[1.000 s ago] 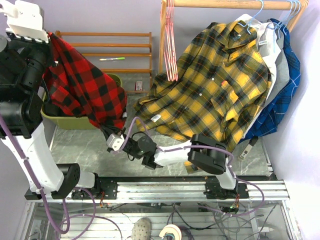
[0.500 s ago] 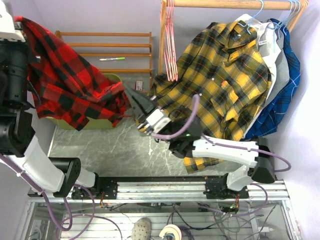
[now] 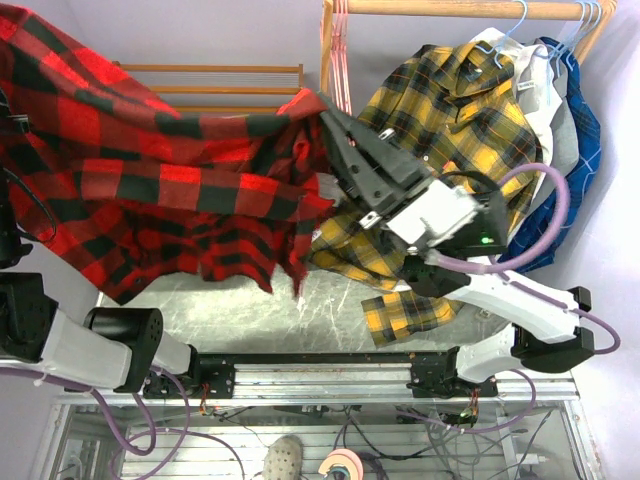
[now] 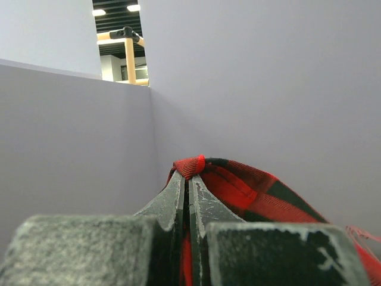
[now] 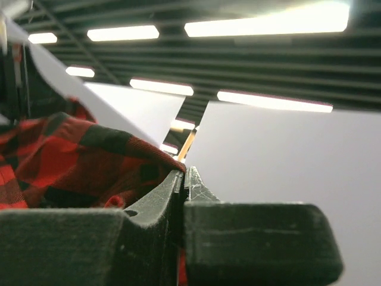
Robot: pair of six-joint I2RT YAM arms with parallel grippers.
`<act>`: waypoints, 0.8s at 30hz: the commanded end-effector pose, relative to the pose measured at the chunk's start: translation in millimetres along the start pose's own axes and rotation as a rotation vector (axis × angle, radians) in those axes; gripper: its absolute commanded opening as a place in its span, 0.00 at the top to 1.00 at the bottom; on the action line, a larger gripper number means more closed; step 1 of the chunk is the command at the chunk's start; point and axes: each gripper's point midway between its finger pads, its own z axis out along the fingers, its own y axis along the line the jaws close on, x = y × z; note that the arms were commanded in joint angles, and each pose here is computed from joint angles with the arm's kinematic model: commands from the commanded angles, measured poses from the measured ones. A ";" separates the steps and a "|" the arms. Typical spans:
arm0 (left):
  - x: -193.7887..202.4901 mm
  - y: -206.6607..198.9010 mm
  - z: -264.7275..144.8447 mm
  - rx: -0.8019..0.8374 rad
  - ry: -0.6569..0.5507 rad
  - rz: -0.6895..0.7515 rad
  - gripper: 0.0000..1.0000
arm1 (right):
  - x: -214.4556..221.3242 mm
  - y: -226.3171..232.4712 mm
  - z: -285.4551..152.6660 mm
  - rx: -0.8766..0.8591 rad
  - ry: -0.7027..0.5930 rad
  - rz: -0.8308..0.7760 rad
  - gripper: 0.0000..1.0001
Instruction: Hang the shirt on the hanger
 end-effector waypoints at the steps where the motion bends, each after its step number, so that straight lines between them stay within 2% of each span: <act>1: -12.4 -3.5 18.4 -0.014 -0.088 -0.093 0.93 | -34.0 -13.8 20.5 -0.026 -0.104 -0.033 1.00; 4: -14.8 -9.8 19.1 0.020 -0.100 -0.103 0.92 | -42.9 -23.1 25.3 -0.016 -0.118 -0.048 1.00; 7: -2.0 -29.2 13.4 0.131 -0.041 -0.076 0.91 | -35.0 -29.7 9.0 0.023 -0.061 0.001 1.00; 9: 24.5 -45.9 7.2 0.223 0.066 -0.048 0.92 | -24.6 -34.1 -17.0 0.070 -0.004 0.041 1.00; 11: 68.3 -70.7 -2.3 0.358 0.221 -0.018 0.93 | -8.9 -33.1 -50.5 0.118 0.061 0.093 1.00; 13: 140.6 -103.0 -15.7 0.520 0.434 -0.011 0.93 | 12.7 -25.3 -86.9 0.158 0.143 0.161 1.00; 15: 198.2 -128.9 -44.4 0.667 0.597 -0.028 0.93 | 37.8 -2.7 -124.5 0.133 0.247 0.231 1.00; 17: 245.6 -150.6 -83.9 0.813 0.733 -0.062 0.93 | 56.6 30.4 -161.7 0.072 0.350 0.398 1.00; 21: 308.2 -169.1 -172.3 0.976 0.954 -0.138 0.93 | 75.2 91.1 -234.5 -0.021 0.494 0.701 1.00; 24: 349.6 -171.8 -228.5 1.031 1.090 -0.147 0.93 | 83.6 103.2 -278.6 0.052 0.559 0.866 1.00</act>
